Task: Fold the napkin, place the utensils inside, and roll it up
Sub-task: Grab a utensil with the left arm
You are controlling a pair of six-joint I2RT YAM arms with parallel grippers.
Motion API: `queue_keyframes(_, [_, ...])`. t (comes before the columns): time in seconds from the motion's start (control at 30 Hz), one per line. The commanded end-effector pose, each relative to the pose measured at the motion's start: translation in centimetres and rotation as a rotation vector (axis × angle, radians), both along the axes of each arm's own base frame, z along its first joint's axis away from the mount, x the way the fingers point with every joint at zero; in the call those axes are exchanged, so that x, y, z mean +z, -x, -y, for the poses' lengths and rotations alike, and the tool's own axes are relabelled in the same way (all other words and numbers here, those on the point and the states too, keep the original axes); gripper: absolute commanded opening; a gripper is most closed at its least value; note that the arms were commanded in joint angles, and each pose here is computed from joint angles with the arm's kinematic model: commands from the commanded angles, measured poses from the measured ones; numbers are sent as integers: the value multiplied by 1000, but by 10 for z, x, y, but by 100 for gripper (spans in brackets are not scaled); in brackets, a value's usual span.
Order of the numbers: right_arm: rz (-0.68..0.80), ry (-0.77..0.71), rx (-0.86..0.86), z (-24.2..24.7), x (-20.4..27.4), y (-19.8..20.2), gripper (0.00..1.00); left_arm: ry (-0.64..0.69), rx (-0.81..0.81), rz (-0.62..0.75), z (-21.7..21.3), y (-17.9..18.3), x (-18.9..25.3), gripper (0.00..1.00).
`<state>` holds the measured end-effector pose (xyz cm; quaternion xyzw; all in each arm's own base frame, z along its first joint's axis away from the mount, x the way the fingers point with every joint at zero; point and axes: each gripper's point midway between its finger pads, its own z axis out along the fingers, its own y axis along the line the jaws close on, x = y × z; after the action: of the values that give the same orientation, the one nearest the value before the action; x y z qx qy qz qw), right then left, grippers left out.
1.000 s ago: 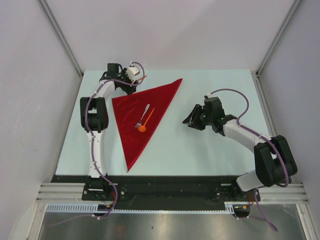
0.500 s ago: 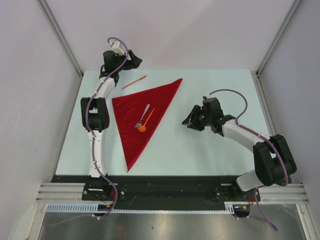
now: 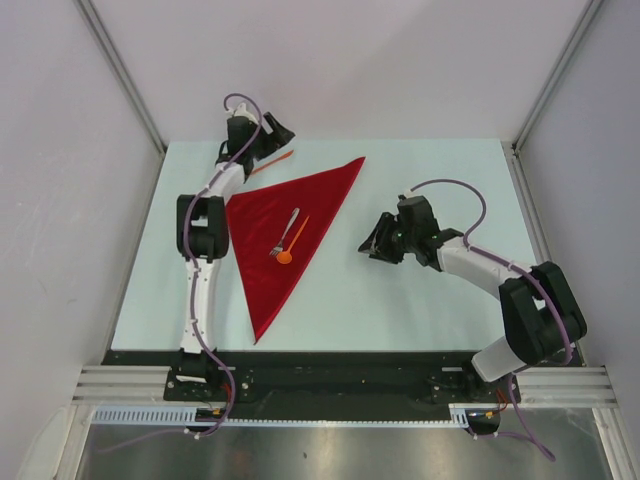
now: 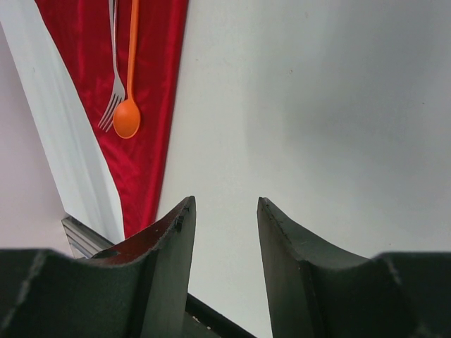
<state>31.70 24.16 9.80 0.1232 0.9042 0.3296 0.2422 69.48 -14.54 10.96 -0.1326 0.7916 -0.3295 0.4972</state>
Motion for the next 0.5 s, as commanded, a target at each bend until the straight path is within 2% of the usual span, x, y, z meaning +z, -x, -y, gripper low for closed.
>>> queue_keyframes(0.0, [37, -24, -8, -9, 17, -11, 45, 31, 27, -24, 14, -1, 2, 94])
queue_keyframes(0.47, [76, -20, -34, -3, 35, -10, 45, 147, 143, -139, 9, -8, -41, 100])
